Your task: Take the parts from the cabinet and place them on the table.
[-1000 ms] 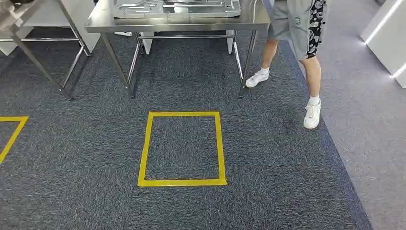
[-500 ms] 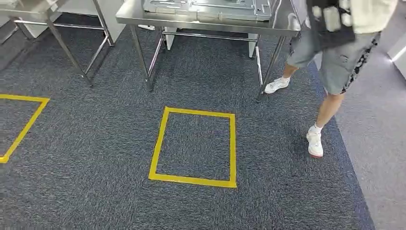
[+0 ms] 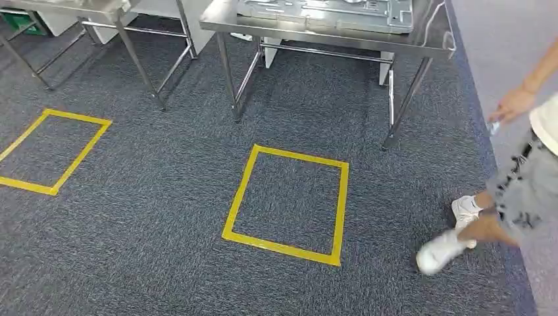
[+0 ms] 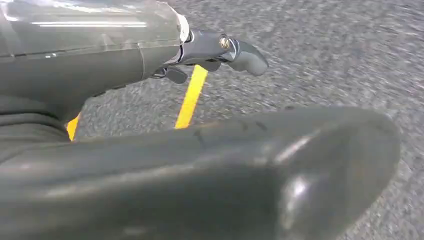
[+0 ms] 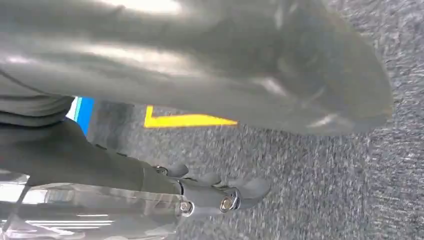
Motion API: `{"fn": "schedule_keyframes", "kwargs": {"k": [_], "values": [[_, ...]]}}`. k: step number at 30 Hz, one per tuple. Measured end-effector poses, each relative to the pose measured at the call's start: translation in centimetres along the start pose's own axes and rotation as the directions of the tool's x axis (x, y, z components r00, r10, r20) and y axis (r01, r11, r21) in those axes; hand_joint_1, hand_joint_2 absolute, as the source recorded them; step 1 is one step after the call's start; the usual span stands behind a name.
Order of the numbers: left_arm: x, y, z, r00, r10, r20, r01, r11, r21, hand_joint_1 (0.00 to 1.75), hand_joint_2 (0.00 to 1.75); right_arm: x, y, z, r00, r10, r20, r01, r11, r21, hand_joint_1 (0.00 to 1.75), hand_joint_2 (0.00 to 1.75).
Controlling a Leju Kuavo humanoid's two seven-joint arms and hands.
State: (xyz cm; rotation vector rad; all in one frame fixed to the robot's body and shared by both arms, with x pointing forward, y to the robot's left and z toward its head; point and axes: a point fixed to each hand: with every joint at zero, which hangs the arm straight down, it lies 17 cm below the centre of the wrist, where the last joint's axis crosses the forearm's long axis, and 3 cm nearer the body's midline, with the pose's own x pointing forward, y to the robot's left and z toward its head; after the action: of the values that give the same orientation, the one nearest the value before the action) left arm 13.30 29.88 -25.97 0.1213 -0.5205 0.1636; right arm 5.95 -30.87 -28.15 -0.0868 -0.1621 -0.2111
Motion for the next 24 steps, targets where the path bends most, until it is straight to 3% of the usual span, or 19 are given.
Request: {"fn": "schedule_keyframes", "kwargs": {"k": [11, 18, 24], "values": [[-0.2, 0.8, 0.3, 0.999, 0.033, 0.032, -0.034, 0.999, 0.038, 0.0, 0.0, 0.7, -0.3, 0.0, 0.996, 0.088, 0.008, -0.088, 0.996, 0.024, 0.0, 0.0], [-0.9, 2.4, 0.2, 1.0, 0.005, 0.002, -0.005, 0.997, 0.071, 0.0, 0.0, -1.7, 1.1, 0.2, 0.991, 0.087, -0.099, -0.083, 0.996, 0.04, 0.0, 0.0], [-1.4, 4.1, 0.1, 0.999, -0.034, -0.026, 0.036, 0.995, 0.09, 0.0, 0.0, -1.6, 2.9, 0.4, 0.993, 0.054, -0.102, -0.049, 0.997, 0.052, 0.0, 0.0]]}}
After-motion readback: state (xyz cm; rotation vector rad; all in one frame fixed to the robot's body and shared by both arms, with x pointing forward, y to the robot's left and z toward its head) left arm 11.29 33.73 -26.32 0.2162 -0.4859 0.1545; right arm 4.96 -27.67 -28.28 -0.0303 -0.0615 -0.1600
